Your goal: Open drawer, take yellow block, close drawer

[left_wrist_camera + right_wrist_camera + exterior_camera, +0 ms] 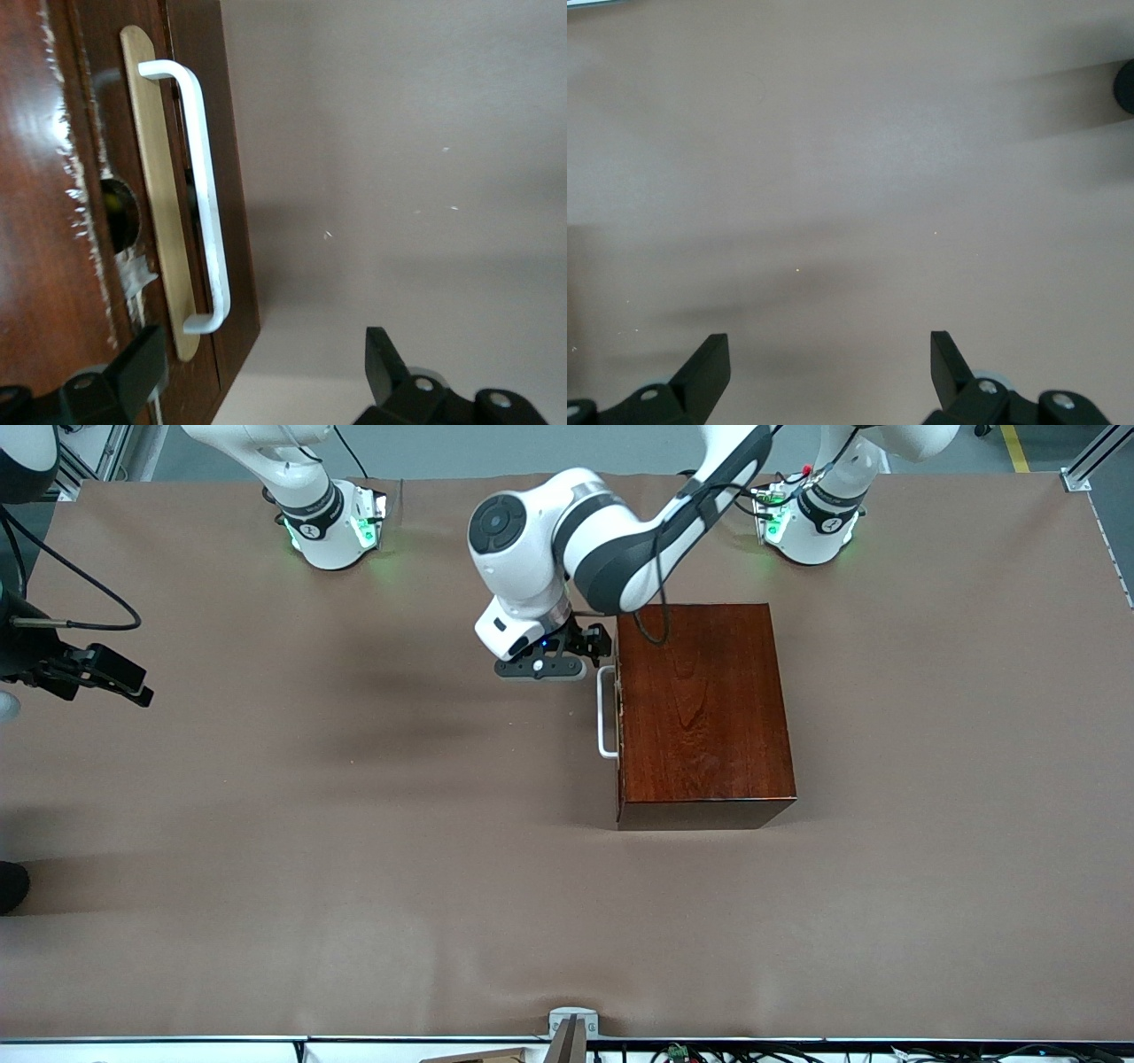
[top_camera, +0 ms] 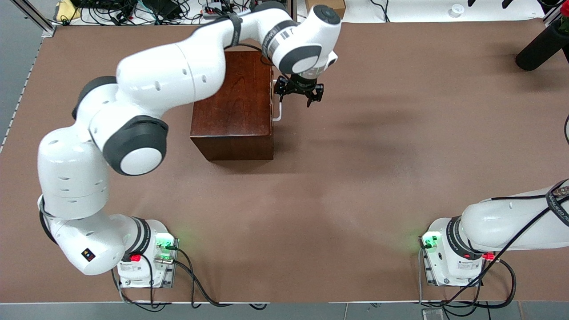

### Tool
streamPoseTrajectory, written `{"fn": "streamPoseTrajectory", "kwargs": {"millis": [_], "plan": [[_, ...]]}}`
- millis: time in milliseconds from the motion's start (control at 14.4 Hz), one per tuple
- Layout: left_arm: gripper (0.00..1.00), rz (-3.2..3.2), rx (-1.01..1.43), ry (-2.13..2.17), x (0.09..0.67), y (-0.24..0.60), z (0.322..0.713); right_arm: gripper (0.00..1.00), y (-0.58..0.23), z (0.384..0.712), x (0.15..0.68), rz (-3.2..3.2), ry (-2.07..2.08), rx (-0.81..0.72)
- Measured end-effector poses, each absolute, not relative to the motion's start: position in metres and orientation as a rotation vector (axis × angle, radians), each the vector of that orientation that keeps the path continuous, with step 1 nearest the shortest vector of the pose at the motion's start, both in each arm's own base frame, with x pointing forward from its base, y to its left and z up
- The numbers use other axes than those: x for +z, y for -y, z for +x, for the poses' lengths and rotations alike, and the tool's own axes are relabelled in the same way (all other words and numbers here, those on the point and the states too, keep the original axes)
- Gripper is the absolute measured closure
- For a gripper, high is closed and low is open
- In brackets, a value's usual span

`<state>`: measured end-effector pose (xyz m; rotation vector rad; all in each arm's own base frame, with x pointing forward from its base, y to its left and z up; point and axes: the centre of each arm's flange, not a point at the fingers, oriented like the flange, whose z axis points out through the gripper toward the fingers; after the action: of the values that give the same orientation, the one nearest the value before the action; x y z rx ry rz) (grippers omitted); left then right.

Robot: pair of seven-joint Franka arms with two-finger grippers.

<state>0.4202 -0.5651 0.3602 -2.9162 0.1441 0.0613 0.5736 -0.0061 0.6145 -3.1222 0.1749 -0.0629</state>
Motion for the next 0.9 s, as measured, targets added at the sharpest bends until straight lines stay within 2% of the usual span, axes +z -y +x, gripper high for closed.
{"fn": "streamPoseTrajectory", "kwargs": {"millis": [208,901], "plan": [[0.0,-2.882,0.05,-0.172,0.335,0.564,0.427,0.0,0.006,0.574,0.615,-3.122,-0.175,-0.063],[0.0,-2.865,0.005,-0.175,0.302,0.556,0.45,0.0,0.007,0.574,0.615,-3.122,-0.176,-0.063]]}}
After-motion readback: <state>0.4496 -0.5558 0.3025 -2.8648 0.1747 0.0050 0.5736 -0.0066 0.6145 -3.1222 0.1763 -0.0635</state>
